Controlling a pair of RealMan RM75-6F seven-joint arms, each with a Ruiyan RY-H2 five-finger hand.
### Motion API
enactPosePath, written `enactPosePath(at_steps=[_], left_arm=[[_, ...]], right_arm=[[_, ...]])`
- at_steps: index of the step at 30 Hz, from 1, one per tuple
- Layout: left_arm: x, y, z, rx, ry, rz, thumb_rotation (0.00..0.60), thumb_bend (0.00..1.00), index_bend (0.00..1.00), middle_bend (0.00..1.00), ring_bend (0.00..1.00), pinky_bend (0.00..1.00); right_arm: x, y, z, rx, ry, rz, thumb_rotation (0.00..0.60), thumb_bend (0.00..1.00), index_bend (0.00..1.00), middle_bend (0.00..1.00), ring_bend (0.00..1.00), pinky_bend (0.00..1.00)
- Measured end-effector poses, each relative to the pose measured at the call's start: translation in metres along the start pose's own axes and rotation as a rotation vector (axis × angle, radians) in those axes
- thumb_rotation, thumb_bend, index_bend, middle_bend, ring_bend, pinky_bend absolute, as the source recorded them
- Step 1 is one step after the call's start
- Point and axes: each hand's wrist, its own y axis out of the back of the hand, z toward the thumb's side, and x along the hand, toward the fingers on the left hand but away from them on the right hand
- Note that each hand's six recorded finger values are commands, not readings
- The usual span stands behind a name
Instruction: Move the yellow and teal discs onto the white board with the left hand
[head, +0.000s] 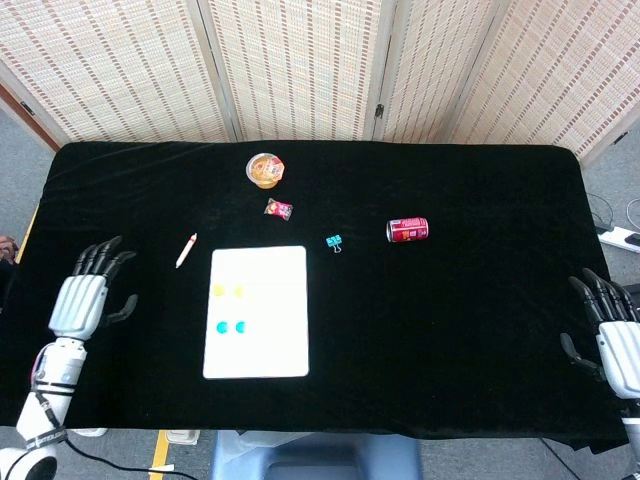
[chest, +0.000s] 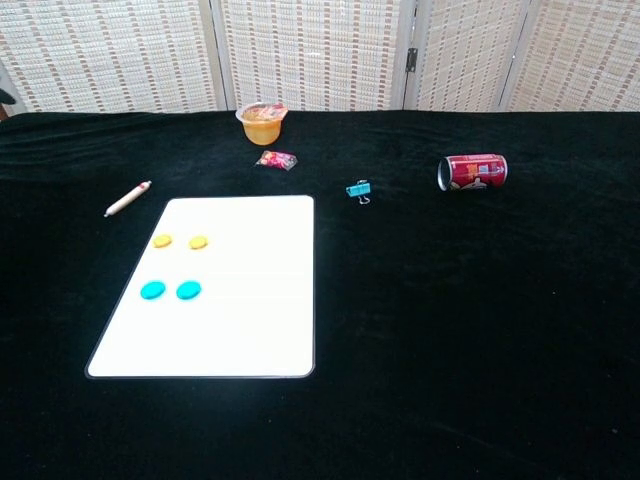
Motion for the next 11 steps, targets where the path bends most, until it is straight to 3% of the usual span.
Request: enactPosePath(at_steps=[11], left_arm=[[-0.067, 0.014, -0.045, 0.028, 0.125, 0.054, 0.6, 0.43, 0.19, 0.06, 0.0, 0.0]], right_arm=[[0.008, -0.008, 0.009, -0.035, 0.005, -0.006, 0.6, 0.46, 0.0, 0.0, 0.0, 0.0]])
